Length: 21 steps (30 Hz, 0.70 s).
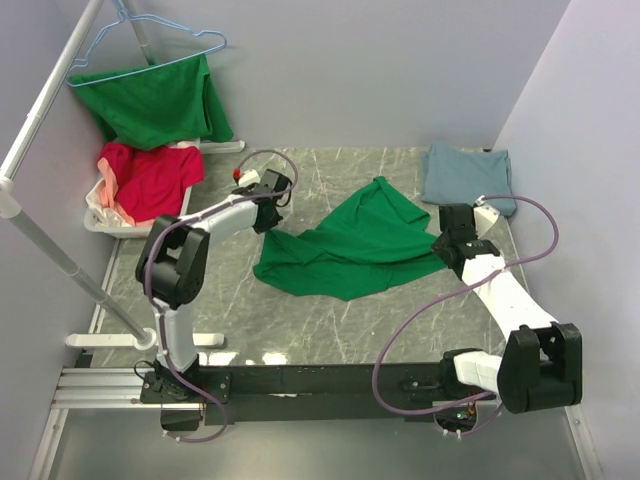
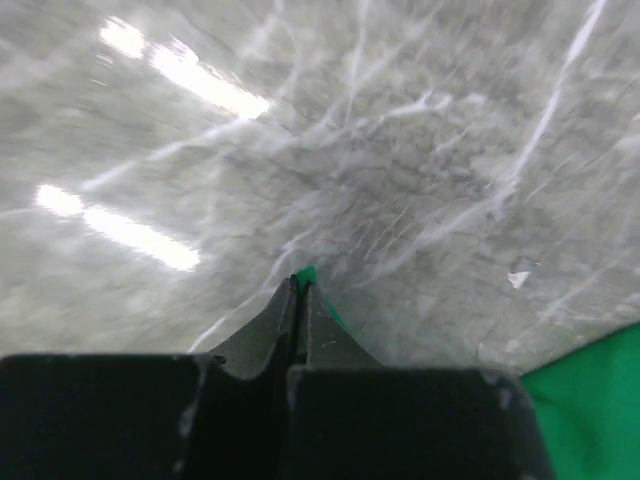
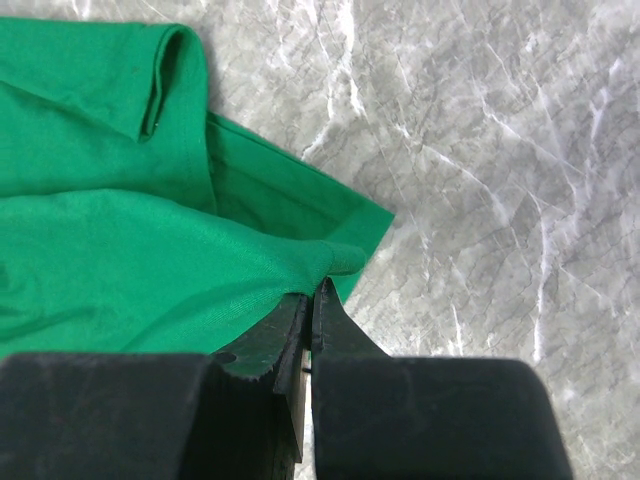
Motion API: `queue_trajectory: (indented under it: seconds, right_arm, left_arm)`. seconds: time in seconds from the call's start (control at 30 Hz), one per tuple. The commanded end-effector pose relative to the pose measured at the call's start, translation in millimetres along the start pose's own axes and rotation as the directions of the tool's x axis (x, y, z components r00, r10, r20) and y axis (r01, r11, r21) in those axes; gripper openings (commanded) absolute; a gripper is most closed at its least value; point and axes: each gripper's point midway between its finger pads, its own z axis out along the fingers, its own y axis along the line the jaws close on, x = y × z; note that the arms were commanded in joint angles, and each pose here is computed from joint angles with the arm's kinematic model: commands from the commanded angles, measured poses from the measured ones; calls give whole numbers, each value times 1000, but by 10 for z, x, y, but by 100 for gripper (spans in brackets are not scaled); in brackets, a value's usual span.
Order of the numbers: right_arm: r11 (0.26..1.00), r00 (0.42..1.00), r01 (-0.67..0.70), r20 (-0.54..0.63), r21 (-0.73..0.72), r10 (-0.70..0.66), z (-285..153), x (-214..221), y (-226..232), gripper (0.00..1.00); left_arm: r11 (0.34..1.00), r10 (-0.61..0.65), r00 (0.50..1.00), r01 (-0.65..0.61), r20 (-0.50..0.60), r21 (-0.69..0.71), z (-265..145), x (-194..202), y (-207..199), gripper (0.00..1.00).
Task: Fold and stack the t-shirts
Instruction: Flatten the tshirt out
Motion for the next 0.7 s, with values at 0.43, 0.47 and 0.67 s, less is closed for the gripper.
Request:
queue_trajectory:
  seconds: [0.43,0.47,0.67]
  right_arm:
    - [992,977,-95,180,-86,110,-542,-780,124,0]
    - [991,976,-96,187,-89,111,-573,-815,124,0]
    - [979,948,-126,272,-161,167,-936,-1252,204,0]
  left_arm:
    - [989,-117,940,79,319,128,-1482,-1316,101,1]
    - [988,-120,937,82,327,128,-1544,-1352,139,1]
    - [968,-217,875,135,433,213,-2213,-1850,421,1]
